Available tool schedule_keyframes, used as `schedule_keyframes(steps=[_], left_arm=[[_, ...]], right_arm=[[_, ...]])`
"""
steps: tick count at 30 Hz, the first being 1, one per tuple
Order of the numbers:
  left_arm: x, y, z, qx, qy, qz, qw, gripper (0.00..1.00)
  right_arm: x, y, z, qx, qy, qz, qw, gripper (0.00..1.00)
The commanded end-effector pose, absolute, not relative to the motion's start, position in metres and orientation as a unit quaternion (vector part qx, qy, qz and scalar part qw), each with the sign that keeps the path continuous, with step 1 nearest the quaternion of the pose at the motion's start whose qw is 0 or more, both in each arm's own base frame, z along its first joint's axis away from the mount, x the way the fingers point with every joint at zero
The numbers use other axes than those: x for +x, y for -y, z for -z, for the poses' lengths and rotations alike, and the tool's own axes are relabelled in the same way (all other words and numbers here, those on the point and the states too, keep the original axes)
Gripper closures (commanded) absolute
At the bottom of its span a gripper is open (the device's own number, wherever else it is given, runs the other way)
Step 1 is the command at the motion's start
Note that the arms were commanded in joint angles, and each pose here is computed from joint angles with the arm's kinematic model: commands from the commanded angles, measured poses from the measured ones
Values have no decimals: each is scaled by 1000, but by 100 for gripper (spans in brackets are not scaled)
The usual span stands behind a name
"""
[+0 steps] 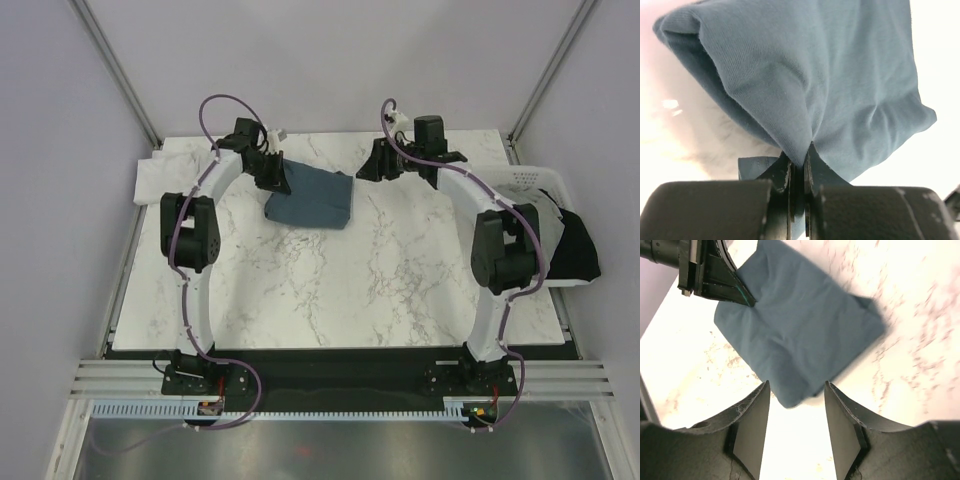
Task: Fold and stack the t-shirts
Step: Neatly place the folded tshirt to the corner
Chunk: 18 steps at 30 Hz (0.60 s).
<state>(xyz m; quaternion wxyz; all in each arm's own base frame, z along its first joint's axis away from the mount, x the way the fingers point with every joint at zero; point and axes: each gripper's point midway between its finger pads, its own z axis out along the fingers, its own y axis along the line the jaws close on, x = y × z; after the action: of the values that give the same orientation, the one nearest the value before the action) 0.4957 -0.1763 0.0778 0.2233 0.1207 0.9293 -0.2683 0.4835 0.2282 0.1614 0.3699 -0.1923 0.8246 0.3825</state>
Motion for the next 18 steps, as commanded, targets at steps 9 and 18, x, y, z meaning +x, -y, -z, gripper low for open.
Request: schedule_keyframes(steps=[9, 18], left_arm=[[497, 55, -119, 174, -948, 57, 261, 98], [535, -28, -138, 135, -940, -39, 310, 98]], right_arm=[[461, -200, -171, -228, -826, -339, 388, 44], [460, -200, -162, -205, -833, -358, 369, 44]])
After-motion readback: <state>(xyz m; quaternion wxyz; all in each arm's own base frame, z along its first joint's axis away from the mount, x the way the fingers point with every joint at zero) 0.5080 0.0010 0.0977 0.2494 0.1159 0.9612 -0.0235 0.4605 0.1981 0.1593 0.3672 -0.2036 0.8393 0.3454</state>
